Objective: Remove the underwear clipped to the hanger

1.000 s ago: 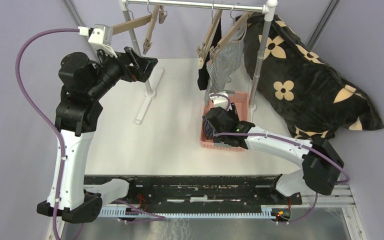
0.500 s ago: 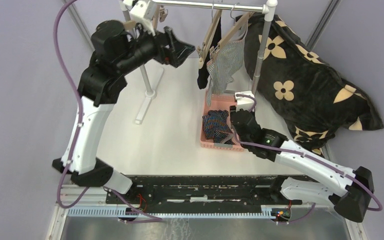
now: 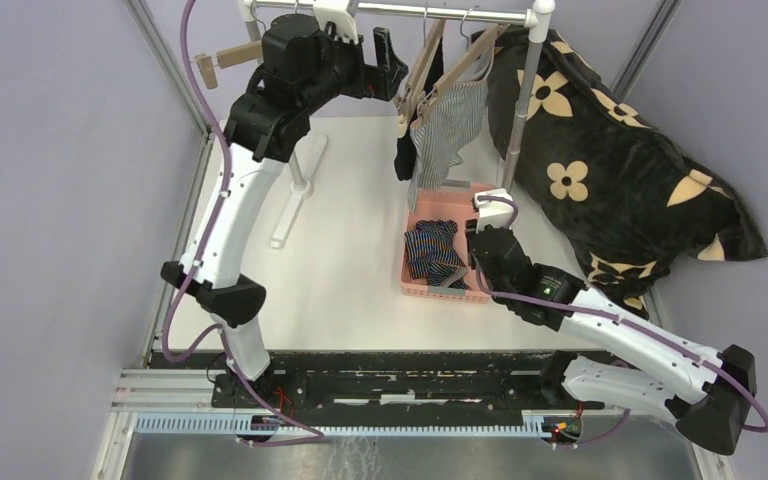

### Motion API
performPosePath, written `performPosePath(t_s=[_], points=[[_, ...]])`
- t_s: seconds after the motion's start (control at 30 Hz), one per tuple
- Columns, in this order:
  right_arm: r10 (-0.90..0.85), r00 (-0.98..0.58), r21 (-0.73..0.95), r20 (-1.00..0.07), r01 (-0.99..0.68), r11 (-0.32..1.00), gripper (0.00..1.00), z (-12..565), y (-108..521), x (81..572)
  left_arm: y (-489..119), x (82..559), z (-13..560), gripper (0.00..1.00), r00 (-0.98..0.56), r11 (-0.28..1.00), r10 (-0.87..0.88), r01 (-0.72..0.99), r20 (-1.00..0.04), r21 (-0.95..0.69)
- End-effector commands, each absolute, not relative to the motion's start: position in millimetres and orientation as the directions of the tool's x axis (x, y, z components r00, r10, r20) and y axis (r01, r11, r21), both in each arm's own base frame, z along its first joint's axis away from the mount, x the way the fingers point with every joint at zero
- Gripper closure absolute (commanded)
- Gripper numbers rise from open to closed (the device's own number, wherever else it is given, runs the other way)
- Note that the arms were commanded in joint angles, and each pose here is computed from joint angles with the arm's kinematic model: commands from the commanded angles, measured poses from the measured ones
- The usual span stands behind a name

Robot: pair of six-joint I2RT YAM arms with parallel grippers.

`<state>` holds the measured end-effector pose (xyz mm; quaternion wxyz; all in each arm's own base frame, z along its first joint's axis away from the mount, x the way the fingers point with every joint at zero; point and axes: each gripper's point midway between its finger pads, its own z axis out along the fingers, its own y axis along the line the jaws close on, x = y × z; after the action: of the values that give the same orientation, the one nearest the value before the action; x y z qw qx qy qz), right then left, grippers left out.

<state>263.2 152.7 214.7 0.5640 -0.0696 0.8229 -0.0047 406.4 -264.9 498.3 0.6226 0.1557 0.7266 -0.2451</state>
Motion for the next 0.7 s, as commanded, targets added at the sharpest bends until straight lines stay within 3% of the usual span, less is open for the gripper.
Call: performPosePath(t_s=[0.0,0.47,0.67], points=[[-0.113,-0.368,-0.060,-0.923,-0.152,0.987,0.61,205.5,166.2,264.6,-277.3,417.5,524.2,0.03,-0.070,0.808,-0.121,0.573,-0.990,-0.139],[-0.141,-0.379,-0.078,-0.915,-0.176,0.981,0.62,197.9,170.9,263.9,-298.5,423.5,508.0,0.04,-0.092,0.756,-0.148,0.631,-0.985,-0.173],[-0.136,-0.380,-0.066,-0.915,-0.191,0.979,0.63,199.0,176.2,264.6,-296.9,428.3,496.8,0.11,-0.107,0.772,-0.125,0.614,-0.986,-0.164]])
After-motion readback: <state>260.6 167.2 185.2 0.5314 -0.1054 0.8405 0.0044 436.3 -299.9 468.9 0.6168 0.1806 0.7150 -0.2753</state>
